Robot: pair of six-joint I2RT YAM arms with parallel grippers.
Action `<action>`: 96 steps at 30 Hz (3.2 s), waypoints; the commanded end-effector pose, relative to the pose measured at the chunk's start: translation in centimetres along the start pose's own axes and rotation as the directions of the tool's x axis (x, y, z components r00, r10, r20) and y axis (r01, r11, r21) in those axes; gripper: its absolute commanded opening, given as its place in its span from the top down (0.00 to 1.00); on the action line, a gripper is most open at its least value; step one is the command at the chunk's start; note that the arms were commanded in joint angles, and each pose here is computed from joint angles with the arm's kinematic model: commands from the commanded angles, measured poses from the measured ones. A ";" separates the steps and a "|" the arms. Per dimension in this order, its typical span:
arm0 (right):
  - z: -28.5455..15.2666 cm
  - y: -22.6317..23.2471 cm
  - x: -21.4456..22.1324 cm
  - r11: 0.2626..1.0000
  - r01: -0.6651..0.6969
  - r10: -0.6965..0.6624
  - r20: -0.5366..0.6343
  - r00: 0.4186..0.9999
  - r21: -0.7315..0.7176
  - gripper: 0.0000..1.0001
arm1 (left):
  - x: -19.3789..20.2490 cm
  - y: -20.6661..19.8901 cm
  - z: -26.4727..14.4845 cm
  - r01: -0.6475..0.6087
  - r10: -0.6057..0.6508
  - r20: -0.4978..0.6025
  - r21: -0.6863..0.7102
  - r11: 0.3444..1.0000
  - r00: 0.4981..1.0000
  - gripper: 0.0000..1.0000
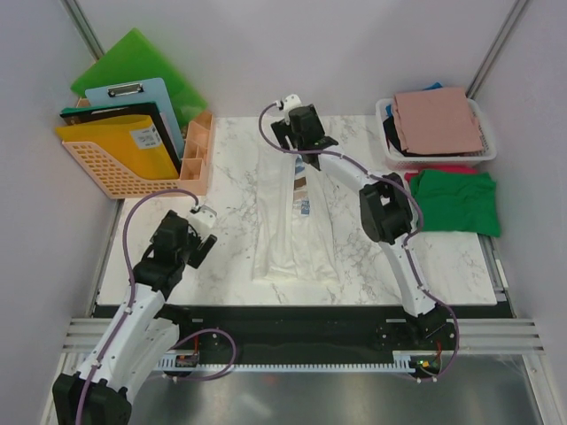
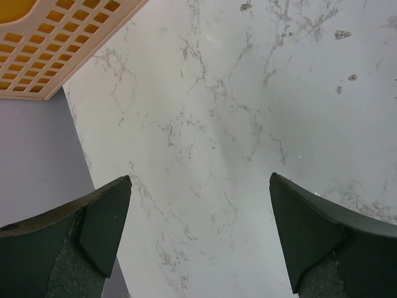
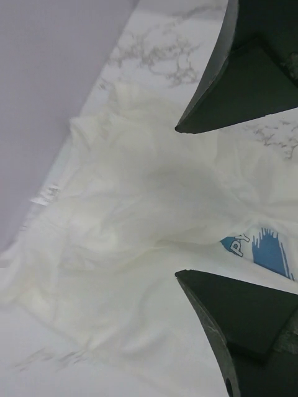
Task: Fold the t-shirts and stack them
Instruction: Fold the tshirt
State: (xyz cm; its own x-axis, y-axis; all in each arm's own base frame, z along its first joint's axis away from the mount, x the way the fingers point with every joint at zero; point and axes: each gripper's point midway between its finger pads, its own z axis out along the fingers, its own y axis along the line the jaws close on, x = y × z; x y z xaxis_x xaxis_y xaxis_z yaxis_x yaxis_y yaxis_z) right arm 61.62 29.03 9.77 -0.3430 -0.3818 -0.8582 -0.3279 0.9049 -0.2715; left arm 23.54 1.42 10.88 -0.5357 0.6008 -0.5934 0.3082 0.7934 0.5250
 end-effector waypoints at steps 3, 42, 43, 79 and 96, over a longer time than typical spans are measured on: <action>-15.4 -5.6 -18.9 0.953 -0.253 0.163 0.418 0.894 0.169 0.02 | -0.6 0.1 -0.1 0.045 -0.045 0.031 -0.007 0.999 0.999 0.00; -38.3 6.9 23.6 0.633 0.038 -0.658 -0.511 0.553 -0.773 0.18 | -0.5 -0.3 0.3 0.043 -0.043 0.042 0.001 0.999 0.998 0.00; -37.3 7.6 23.4 0.637 0.064 -0.648 -0.488 0.585 -0.768 0.19 | -0.5 -0.3 0.3 0.043 -0.043 0.041 0.003 0.999 0.998 0.00; -38.3 15.6 16.8 0.508 0.066 -0.624 -0.314 0.715 -0.859 1.00 | -0.4 -0.5 0.4 0.041 -0.041 0.033 0.014 0.999 0.999 0.00; -40.0 21.7 16.9 0.382 0.065 -0.688 -0.236 0.687 -0.922 1.00 | -0.2 -0.7 0.6 0.033 -0.034 0.023 0.019 0.999 0.999 0.00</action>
State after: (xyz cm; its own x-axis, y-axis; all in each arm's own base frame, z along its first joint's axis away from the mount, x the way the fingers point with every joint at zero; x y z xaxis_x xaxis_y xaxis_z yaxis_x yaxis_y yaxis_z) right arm 14.03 33.28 5.95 -0.2201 -0.9363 -0.2737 -0.9640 0.1658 0.2080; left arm 23.47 0.96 10.03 -0.5365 0.5950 -0.5985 0.3264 0.8003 0.5030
